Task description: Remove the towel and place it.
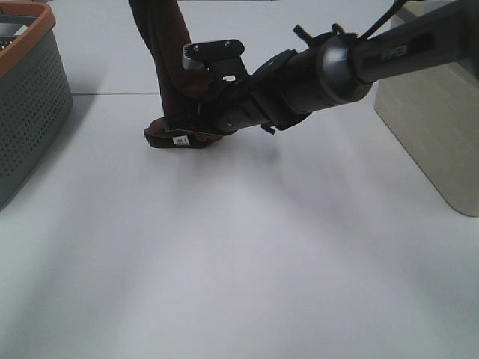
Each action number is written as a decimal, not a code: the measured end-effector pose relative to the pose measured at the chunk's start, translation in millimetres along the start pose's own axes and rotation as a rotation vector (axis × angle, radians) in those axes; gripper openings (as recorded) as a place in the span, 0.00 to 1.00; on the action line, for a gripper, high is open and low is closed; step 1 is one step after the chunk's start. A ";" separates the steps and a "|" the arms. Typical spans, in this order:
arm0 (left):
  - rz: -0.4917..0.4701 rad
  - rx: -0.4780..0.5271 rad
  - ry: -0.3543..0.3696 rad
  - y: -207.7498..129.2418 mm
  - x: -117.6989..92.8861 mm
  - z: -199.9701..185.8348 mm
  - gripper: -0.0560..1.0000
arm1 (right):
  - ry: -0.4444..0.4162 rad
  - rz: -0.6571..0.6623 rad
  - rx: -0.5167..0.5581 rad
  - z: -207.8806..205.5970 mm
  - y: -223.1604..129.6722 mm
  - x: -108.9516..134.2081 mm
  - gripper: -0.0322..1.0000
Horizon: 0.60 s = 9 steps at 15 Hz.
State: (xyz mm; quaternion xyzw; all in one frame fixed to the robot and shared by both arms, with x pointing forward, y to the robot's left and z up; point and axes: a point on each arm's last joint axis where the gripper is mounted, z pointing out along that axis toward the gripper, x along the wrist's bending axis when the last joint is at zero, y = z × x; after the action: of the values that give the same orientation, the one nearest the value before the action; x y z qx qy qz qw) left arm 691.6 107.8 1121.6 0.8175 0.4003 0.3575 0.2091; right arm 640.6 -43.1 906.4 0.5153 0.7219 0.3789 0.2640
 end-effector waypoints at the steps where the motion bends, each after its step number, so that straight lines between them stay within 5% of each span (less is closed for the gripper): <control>1: 0.029 0.034 0.007 -5.4 7.2 1.9 0.05 | 0.014 -0.049 -0.005 -18.3 6.1 -1.9 0.03; 3: 0.078 0.061 0.009 -9.7 12.6 3.3 0.05 | 0.043 -0.133 -0.005 -42.4 10.5 -3.8 0.03; 6: 0.122 0.017 0.028 -3.5 24.5 -20.2 0.05 | 0.316 -0.424 -0.006 -94.4 22.8 12.2 0.03; 9: 0.122 -0.015 0.042 0.9 31.6 -39.8 0.05 | 0.483 -0.482 -0.019 -125.1 35.0 22.7 0.03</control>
State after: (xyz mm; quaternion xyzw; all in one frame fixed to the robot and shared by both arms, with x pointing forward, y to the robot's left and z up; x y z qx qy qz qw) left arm 675.6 134.9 1161.5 0.8310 0.3514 0.3895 0.1849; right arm 555.6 -49.7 1007.0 0.2229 0.8610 0.4234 0.1724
